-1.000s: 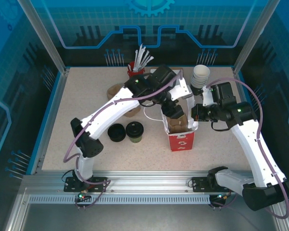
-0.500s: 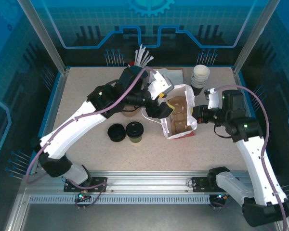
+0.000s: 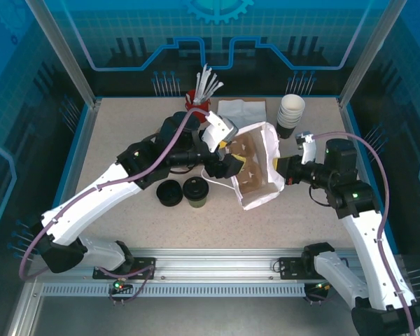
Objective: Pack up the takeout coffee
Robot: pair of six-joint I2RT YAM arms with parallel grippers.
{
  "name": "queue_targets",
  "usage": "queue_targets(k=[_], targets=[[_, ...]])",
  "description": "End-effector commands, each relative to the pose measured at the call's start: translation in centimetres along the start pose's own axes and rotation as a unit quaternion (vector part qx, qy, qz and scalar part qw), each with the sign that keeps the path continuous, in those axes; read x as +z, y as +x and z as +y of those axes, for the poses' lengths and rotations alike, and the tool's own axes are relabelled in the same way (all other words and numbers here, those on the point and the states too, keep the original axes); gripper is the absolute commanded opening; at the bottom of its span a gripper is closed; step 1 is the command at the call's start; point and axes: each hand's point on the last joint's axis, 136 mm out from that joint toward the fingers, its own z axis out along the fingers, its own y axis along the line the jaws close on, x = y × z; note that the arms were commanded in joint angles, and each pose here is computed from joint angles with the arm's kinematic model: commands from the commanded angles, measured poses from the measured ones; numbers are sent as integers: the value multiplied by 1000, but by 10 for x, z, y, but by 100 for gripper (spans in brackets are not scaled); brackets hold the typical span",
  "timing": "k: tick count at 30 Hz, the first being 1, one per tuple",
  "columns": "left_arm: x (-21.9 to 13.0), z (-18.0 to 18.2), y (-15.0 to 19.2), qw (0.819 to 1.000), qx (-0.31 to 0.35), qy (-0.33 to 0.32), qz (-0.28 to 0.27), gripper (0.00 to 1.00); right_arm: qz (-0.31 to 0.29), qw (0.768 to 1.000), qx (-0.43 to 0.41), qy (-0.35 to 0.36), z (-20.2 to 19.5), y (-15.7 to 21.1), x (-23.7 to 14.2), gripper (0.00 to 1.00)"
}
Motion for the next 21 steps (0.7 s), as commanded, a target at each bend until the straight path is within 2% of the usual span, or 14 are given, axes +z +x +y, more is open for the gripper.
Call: queue_targets(k=[1,11,14,18,21], targets=[[-1,2,-12,999,-36,-5,-25,74,-30,998,43,20,-1,-23,-7,0],[24,-2,-22,988,-150,-3,-15,64,-51,981,178,55,-10,-33,-12,0],[43,2,-16,979,-202,-17,10,62,-52,975,207,61,-13,-31,-11,0],[71,9,-2,958,-279,-41,59,56,-54,968,233,79,-18,-24,-10,0],[89,10,10,947,-298,-65,98,53,-49,963,250,91,-22,-16,-9,0]])
